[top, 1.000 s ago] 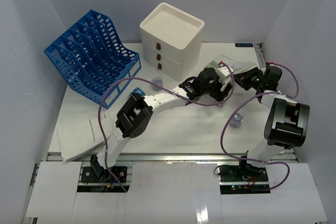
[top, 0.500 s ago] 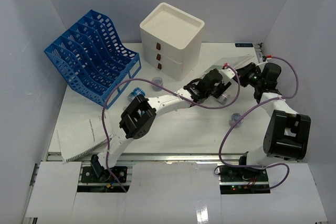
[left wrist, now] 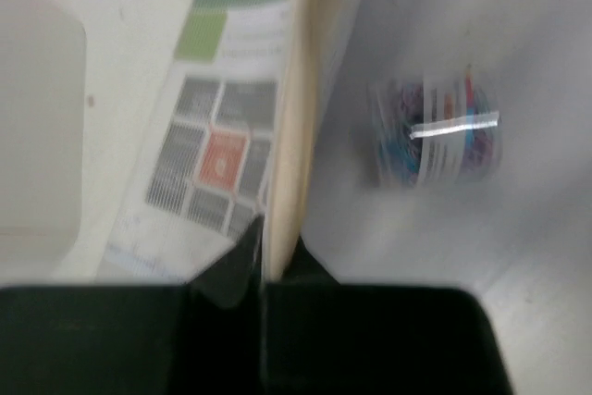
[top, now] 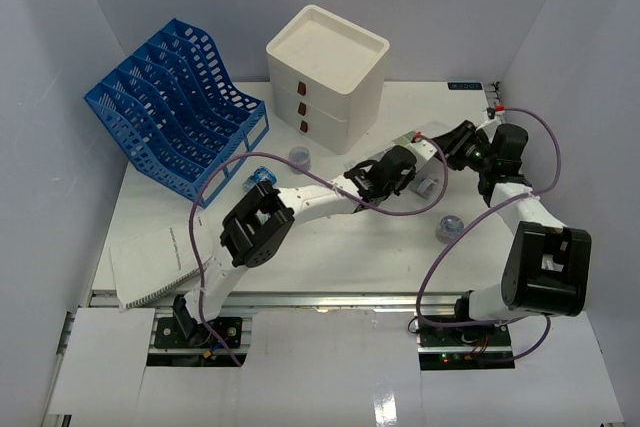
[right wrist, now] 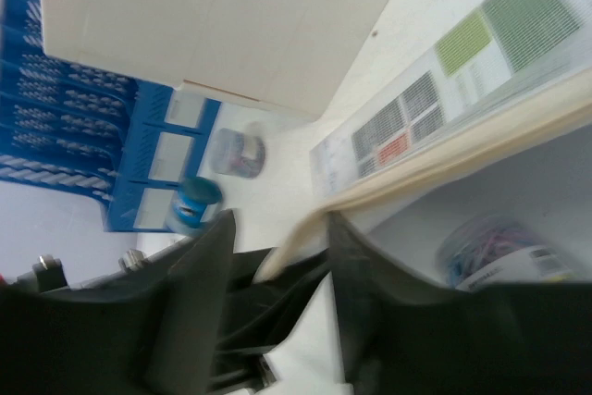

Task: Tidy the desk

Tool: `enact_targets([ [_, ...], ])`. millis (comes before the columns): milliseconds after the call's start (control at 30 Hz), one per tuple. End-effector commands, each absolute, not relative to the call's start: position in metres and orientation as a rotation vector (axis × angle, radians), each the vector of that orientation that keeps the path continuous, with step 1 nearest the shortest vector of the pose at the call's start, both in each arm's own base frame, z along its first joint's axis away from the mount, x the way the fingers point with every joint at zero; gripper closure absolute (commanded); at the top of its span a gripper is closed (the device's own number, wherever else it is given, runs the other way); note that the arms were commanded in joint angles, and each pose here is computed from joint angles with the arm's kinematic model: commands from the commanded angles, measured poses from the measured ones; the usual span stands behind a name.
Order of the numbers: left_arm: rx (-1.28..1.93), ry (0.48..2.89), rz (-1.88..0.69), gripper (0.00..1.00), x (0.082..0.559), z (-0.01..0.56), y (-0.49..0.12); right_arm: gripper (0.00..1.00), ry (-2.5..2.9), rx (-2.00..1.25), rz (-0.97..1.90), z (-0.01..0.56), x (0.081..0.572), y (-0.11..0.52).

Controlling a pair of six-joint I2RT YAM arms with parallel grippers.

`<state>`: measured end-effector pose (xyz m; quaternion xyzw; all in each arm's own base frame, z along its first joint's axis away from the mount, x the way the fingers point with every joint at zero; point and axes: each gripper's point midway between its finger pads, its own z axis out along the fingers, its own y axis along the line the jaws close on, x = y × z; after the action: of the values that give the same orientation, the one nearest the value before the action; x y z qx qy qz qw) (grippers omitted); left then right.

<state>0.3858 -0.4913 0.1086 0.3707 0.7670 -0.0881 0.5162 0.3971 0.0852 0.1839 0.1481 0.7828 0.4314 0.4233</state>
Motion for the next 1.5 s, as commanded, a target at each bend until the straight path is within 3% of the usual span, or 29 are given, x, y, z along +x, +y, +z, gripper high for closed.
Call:
enact_targets([
  [0, 0.633, 1.824, -0.373, 1.00, 0.382, 0.185, -0.463, 0.34, 1.825, 0.020, 1.054, 0.225, 0.386, 0.100],
  [67, 0.558, 1.849, -0.416, 1.00, 0.383, 0.183, -0.450, 0.23, 1.803, -0.082, 1.075, 0.231, 0.376, 0.106],
  [167, 0.499, 1.862, -0.489, 1.00, 0.378, 0.186, -0.427, 0.18, 1.788, -0.152, 1.055, 0.233, 0.368, 0.108],
  [467, 0.453, 1.836, -0.684, 1.00, 0.351, 0.192, -0.399, 0.14, 1.878, -0.144, 0.947, 0.221, 0.370, 0.098],
  [667, 0.464, 1.823, -0.756, 1.00, 0.320, 0.188, -0.378, 0.04, 1.658, -0.620, 1.075, 0.228, 0.339, 0.129],
  [1000, 0.498, 1.768, -0.838, 1.00, 0.266, 0.205, -0.330, 0.02, 1.291, -1.177, 0.665, 0.217, 0.341, 0.146],
  [1467, 0.605, 1.745, -0.898, 1.00, 0.225, 0.203, -0.306, 0.04, 1.119, -1.323, 0.589, 0.242, 0.363, 0.177],
])
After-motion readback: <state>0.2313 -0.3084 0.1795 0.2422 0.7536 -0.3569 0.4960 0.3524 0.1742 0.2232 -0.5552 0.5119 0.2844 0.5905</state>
